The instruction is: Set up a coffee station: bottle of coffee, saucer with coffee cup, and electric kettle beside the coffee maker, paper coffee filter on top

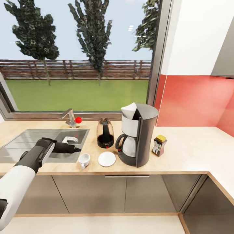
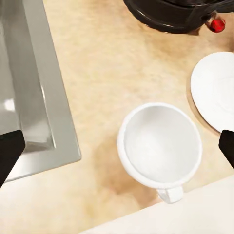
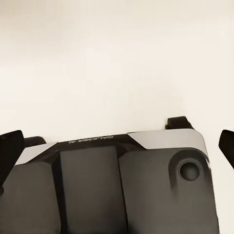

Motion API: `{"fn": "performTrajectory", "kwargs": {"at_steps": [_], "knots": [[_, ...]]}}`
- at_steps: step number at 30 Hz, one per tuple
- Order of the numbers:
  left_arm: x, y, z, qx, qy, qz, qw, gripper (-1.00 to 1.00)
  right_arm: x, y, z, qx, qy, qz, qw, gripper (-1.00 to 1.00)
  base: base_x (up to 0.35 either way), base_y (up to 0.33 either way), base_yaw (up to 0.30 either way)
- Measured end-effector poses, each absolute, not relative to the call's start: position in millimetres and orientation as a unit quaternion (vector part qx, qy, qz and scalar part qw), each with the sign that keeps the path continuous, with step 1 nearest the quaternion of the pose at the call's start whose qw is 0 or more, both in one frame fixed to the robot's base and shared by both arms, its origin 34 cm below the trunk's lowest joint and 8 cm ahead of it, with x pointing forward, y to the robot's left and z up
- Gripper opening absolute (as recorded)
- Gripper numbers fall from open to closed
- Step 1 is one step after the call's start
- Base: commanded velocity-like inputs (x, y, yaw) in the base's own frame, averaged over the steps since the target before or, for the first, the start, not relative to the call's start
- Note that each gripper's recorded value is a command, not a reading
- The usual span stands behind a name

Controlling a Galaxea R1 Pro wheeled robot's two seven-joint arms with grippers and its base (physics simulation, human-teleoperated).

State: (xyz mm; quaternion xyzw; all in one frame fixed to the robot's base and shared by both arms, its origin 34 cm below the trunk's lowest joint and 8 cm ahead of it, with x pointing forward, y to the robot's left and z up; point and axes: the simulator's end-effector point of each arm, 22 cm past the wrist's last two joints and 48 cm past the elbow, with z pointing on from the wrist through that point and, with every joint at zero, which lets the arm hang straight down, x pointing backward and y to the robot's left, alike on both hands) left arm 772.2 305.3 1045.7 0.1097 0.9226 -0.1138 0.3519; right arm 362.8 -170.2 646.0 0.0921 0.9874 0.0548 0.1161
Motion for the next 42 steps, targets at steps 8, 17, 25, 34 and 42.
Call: {"fn": "performTrajectory", "kwargs": {"at_steps": [8,17,25,34,42], "knots": [[771,305,1043,0.109,0.923,-0.114,0.349,1.00,363,-188,644,0.095,0.988,0.043,0.118,1.00,0.157,0.000,0.000],[770,309,1041,0.107,0.926,-0.112,0.346,1.00,362,-208,642,0.096,0.988,0.031,0.118,1.00,0.015,0.000,0.000],[751,314,1011,0.102,0.935,-0.110,0.322,1.00,362,-209,642,0.096,0.988,0.031,0.118,1.00,0.000,0.000,0.000],[742,321,993,0.089,0.940,-0.100,0.313,1.00,360,-209,642,0.096,0.988,0.031,0.117,1.00,0.000,0.000,0.000],[742,318,993,0.088,0.940,-0.101,0.315,1.00,360,-209,642,0.096,0.988,0.030,0.118,1.00,0.018,0.000,0.000]]}}
